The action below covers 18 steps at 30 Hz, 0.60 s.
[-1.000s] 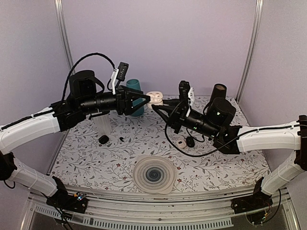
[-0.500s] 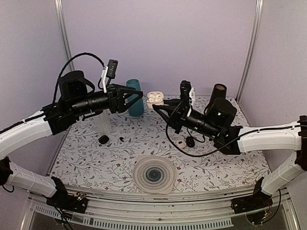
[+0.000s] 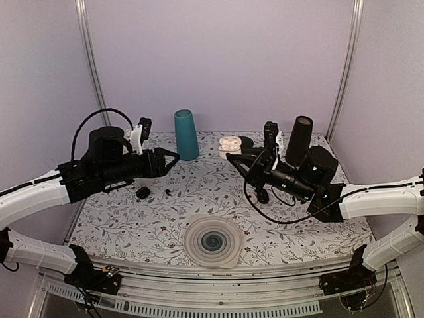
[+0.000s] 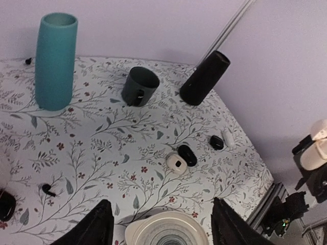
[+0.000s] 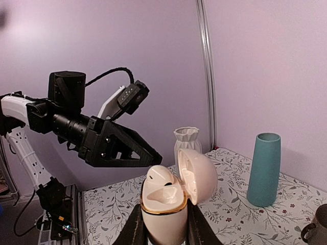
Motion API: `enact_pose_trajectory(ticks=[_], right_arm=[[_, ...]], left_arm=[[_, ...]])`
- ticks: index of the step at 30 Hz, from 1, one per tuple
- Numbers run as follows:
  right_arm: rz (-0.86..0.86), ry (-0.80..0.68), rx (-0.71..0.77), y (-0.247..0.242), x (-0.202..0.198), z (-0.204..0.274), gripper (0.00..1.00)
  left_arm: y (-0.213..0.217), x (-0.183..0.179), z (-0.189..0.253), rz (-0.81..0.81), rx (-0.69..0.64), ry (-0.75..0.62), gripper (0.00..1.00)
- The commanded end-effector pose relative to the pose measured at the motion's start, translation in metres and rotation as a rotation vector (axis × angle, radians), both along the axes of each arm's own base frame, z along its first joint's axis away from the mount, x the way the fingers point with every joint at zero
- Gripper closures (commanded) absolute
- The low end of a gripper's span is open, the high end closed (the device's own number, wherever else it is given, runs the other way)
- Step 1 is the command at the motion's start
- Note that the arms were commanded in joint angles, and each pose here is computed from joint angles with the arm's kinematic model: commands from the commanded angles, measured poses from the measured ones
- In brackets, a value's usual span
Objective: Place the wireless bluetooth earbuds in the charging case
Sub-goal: Pick up the right earbud from the center of the board.
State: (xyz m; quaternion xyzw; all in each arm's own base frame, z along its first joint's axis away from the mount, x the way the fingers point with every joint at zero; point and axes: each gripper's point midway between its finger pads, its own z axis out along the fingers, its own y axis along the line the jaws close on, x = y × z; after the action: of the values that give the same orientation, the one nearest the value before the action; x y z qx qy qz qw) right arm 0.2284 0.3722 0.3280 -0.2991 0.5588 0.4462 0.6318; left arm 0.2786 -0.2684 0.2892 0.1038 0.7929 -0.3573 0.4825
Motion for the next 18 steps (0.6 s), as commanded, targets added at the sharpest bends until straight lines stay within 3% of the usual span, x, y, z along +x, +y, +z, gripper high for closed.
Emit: enact_pose_trajectory(ticks=[1, 9, 18], right_arm=[[-0.018, 0.019, 0.036, -0.013, 0.000, 0.004, 0.92], [-0.009, 0.042, 0.027, -0.017, -0.004, -0.006, 0.92], [0.006, 0.029, 0.048, -0.030, -0.015, -0.005, 0.92]], left_arm=[[0.035, 0.001, -0.061, 0.188, 0.060, 0.196, 0.35], [0.075, -0.016, -0.138, 0.452, 0.039, 0.502, 0.49], [0.081, -0.034, -0.194, 0.680, 0.067, 0.731, 0.52]])
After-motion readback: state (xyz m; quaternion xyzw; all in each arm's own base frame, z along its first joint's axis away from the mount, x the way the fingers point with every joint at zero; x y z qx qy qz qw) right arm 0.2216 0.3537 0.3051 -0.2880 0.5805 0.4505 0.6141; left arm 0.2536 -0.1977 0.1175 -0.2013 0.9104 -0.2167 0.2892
